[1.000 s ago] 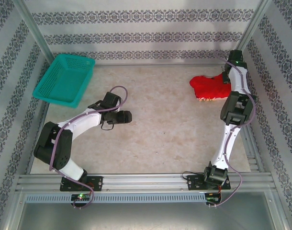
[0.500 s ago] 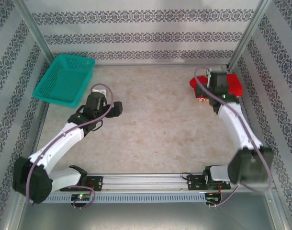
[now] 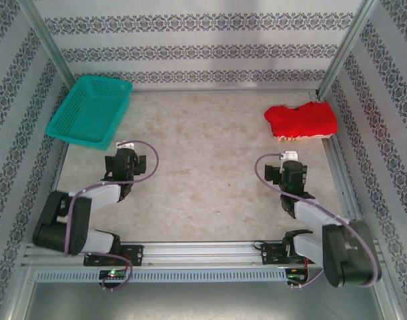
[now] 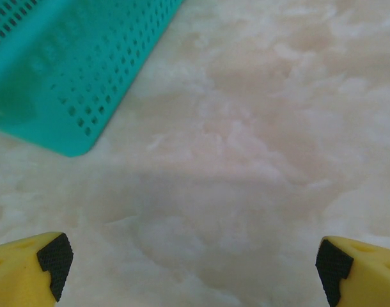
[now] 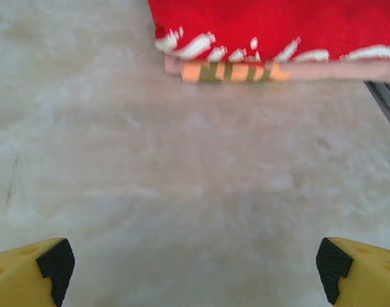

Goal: Fold the inside-out t-shirt

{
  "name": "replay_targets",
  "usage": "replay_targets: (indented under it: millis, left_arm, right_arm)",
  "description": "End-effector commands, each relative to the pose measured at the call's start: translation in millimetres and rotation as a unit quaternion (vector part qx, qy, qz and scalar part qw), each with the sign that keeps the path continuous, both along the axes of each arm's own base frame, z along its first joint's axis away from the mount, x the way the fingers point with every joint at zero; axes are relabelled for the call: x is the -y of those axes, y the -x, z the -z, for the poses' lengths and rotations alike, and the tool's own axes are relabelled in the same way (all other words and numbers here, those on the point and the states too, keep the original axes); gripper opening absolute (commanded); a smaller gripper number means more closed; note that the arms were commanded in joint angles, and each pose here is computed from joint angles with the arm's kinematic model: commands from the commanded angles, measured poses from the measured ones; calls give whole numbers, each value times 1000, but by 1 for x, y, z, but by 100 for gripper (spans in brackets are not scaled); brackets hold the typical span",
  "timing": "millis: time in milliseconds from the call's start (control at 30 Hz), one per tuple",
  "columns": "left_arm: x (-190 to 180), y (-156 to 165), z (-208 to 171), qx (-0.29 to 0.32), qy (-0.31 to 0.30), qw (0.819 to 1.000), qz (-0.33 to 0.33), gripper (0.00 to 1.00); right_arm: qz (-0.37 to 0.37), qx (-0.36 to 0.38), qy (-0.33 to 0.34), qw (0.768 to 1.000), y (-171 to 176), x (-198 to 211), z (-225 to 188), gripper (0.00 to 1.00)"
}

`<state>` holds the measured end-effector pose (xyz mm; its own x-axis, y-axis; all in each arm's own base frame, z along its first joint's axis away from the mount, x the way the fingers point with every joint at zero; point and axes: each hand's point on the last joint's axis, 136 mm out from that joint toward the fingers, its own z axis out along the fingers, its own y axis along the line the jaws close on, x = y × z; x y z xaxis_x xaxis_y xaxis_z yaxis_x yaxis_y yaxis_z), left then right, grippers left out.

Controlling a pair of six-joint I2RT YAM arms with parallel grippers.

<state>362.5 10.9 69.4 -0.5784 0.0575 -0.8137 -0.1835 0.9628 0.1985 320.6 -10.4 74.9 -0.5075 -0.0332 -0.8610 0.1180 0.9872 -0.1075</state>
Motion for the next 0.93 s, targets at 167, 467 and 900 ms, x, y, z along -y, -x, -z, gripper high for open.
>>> replay_targets:
  millis: [167,467,900]
  left_arm:
    - [-17,-29,-17,125,71,989,18,100]
    - [-12,-33,-15,115,68,990,34,100]
    - [-12,-33,-15,115,67,990,34,100]
  right_arm:
    - [-44,121,-14,992,-64,-18,-38,98]
    - [-32,109,-45,993,-76,-7,-31,98]
    - [-49,105,-49,992,-77,-12,-30,98]
